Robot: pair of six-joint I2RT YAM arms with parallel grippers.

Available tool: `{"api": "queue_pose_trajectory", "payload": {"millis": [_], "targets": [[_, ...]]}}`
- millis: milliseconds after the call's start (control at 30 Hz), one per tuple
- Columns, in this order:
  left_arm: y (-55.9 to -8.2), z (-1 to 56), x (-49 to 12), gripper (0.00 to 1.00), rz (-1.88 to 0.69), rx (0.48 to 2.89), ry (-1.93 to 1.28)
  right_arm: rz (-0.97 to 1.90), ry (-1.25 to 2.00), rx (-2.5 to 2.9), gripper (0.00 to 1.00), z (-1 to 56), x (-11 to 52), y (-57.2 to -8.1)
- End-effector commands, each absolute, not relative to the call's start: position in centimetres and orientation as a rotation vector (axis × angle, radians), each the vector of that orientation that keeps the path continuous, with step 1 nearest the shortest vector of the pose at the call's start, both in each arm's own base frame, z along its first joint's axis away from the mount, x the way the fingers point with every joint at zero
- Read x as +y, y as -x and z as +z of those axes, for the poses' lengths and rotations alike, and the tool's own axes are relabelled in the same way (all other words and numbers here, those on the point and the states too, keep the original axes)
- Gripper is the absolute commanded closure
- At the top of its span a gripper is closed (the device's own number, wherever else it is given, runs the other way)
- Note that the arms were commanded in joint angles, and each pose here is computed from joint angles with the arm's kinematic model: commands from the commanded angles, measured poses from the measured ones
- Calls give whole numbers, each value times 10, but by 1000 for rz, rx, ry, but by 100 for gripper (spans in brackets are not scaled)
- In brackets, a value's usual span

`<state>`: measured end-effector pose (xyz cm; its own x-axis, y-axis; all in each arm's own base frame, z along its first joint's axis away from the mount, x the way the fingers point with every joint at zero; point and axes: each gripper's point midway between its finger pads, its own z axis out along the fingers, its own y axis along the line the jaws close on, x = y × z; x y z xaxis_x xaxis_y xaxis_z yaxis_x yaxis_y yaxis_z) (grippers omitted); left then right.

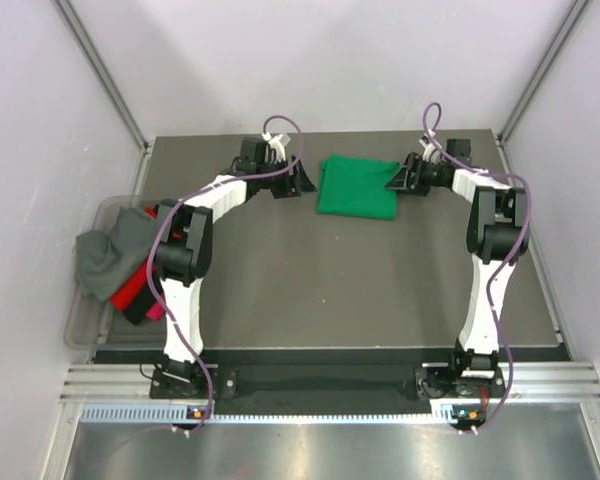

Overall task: Fold and stack the t-shirts
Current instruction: Neatly place the folded tshirt to the corner

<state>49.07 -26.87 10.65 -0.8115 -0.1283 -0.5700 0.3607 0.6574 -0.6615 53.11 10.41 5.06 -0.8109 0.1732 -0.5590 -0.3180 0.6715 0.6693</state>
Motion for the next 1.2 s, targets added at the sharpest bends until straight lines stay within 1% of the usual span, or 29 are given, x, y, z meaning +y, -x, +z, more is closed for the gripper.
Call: {"api": "queue_pose_trajectory", "payload": {"millis": [0,67,167,233,267,300,367,400,467,500,600,767,900,1167], "targets": [[-490,164,-272,28,-1109,2142,-244,1093,153,2292,36,48,122,-534],[-487,167,-272,28,-1112,2136,-246,1092,149,2302,37,46,124,-534],[-485,173,-271,28,-1113,2128,-247,1094,128,2332,41,39,123,-531],[-484,174,-270,28,-1112,2127,-247,1095,129,2334,47,38,124,-531],[-483,175,-270,28,-1113,2127,-248,1096,124,2337,50,37,123,-531],[-483,177,-270,28,-1111,2124,-245,1094,116,2347,56,36,122,-530],[-481,177,-269,28,-1111,2126,-245,1092,118,2348,61,36,123,-530],[-481,178,-269,28,-1108,2123,-244,1088,108,2357,67,33,122,-530],[-480,180,-268,28,-1105,2120,-249,1080,115,2355,75,34,121,-531],[-480,181,-267,28,-1097,2119,-249,1071,124,2361,81,33,120,-531],[-478,183,-266,28,-1086,2115,-259,1038,176,2350,90,42,118,-533],[-475,183,-265,28,-1081,2114,-261,949,247,2339,95,61,104,-535],[-473,185,-263,28,-1073,2108,-264,821,320,2341,98,69,83,-539],[-469,182,-261,28,-1063,2109,-273,610,328,2343,100,73,28,-557]]}}
